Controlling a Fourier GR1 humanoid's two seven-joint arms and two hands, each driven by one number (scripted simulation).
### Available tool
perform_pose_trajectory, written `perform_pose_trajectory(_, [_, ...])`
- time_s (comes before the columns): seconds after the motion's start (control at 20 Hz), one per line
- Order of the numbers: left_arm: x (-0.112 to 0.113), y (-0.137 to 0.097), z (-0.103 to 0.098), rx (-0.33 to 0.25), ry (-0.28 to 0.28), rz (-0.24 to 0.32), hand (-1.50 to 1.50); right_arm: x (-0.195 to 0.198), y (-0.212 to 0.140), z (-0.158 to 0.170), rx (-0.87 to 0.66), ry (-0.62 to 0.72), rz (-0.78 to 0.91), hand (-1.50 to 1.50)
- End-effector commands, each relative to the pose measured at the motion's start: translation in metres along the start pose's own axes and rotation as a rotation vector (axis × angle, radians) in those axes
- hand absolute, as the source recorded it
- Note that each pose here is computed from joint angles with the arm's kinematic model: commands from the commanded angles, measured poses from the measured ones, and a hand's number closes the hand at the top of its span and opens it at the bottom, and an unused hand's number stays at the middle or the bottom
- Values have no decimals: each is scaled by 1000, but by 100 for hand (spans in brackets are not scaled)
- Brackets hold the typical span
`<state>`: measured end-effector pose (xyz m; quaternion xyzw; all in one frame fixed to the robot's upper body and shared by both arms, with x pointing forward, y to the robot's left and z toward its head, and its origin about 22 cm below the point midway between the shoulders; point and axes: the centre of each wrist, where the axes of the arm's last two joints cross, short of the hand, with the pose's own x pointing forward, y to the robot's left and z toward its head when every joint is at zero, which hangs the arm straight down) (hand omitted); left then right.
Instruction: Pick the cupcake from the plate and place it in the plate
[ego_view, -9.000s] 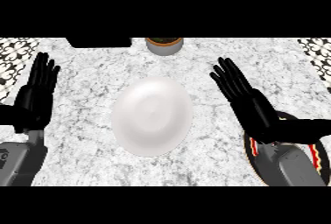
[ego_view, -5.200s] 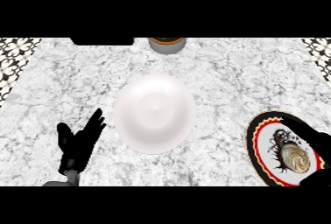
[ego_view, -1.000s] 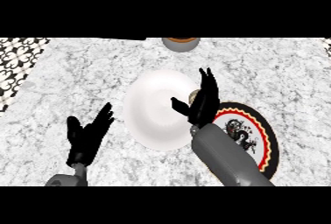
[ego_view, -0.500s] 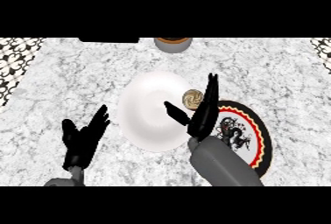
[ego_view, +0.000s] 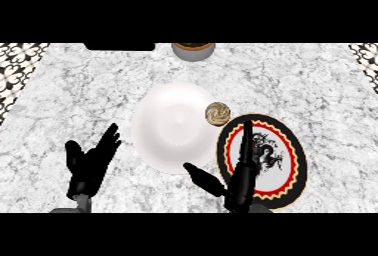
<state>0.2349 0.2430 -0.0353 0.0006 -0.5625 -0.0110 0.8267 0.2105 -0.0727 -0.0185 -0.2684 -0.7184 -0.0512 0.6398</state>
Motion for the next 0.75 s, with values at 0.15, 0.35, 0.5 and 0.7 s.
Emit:
perform_pose_trajectory(0.15, [-6, 4, -8, 10, 10, 24, 0, -15, -25, 28, 83, 12, 38, -150])
perform_pose_trajectory(0.35, [-3, 6, 3, 16, 9, 0, 0, -28, -37, 64, 101, -5, 58, -150])
perform_pose_trajectory(0.5, [-8, -4, -4, 15, 10, 5, 0, -32, -39, 82, 92, 23, 90, -150])
perform_pose_trajectory(0.7, [-2, 3, -8, 28, 19, 9, 0, -28, -33, 92, 100, 29, 83, -150])
